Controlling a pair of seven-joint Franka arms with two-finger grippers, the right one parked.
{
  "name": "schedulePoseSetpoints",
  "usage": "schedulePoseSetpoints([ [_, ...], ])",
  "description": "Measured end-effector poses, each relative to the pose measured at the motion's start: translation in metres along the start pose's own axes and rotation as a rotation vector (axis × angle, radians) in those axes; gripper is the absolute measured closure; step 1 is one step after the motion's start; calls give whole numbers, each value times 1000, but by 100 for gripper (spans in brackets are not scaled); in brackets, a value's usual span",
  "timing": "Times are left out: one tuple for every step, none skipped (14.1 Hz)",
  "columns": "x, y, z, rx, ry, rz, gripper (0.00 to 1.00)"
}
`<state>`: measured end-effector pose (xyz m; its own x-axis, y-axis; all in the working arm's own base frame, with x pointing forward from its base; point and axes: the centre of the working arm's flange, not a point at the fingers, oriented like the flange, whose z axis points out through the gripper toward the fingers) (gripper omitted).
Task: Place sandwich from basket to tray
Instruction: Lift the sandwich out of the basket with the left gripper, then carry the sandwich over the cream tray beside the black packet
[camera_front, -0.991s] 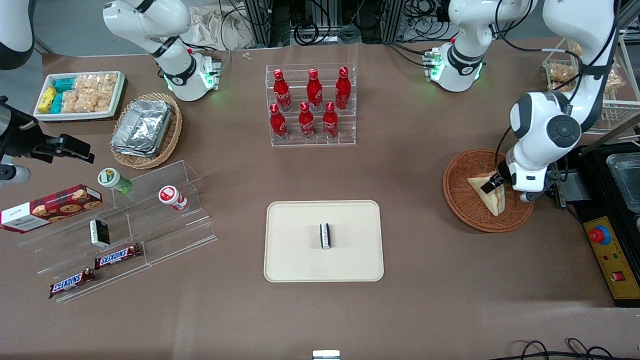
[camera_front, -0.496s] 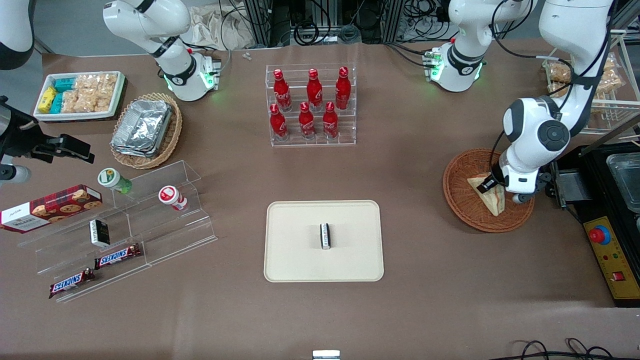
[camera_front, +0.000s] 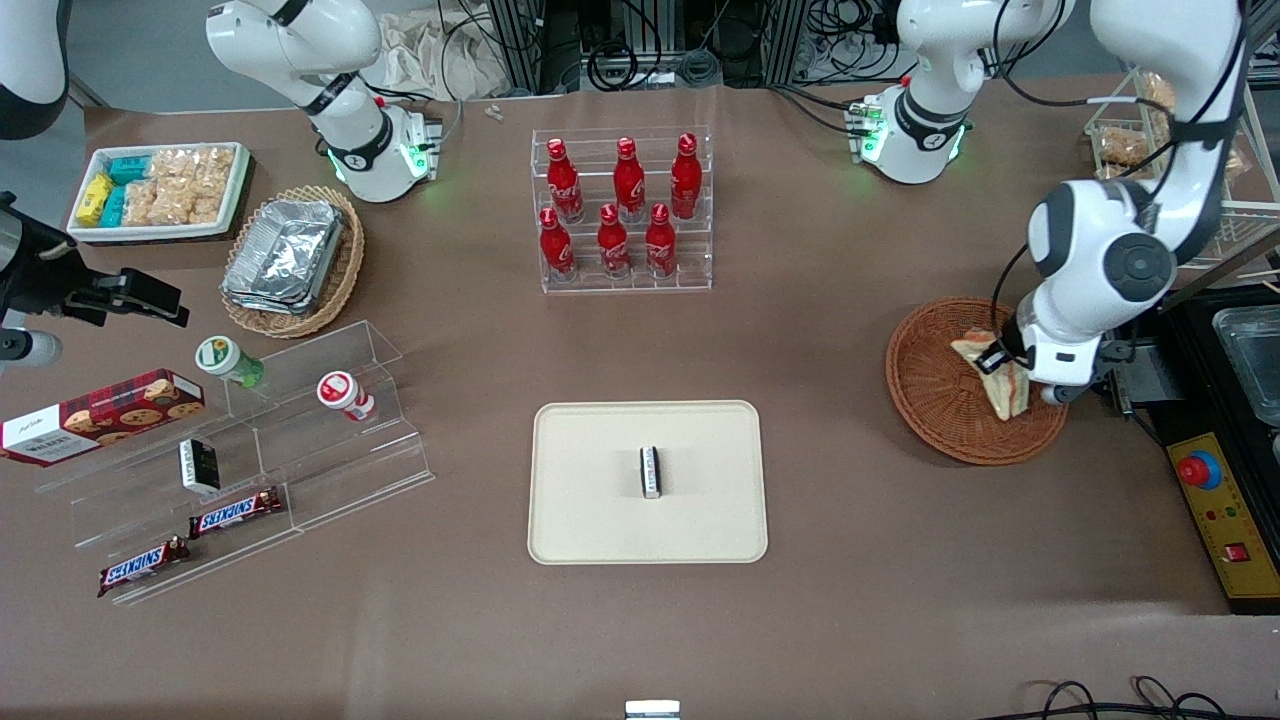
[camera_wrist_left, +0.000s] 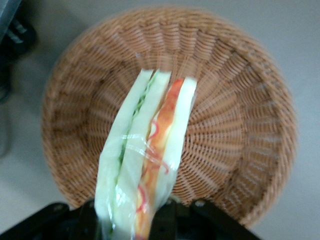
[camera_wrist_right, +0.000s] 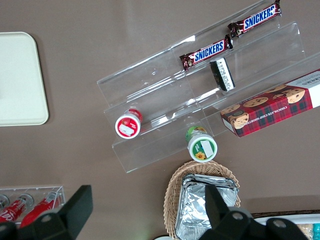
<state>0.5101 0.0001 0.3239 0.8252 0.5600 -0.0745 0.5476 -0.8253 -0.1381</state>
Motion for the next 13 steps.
schedulePoseSetpoints([
  [1, 7, -42, 24, -12, 26, 79],
  [-1, 16, -89, 40, -16, 60, 79],
  [-6, 28, -135, 46, -12, 107, 79],
  [-15, 41, -177, 41, 2, 161, 79],
  [-26, 56, -211, 27, 25, 218, 79],
  [-40, 77, -238, 7, 52, 279, 79],
  [-56, 102, -254, -16, 71, 342, 79],
  [-73, 133, -258, -36, 72, 409, 79],
  [-89, 168, -250, -55, 53, 476, 79],
  [-102, 204, -233, -83, 33, 517, 79],
  [-111, 240, -208, -119, 31, 522, 79],
  [-117, 274, -175, -141, 44, 512, 79],
  [-124, 304, -137, -134, 57, 504, 79],
])
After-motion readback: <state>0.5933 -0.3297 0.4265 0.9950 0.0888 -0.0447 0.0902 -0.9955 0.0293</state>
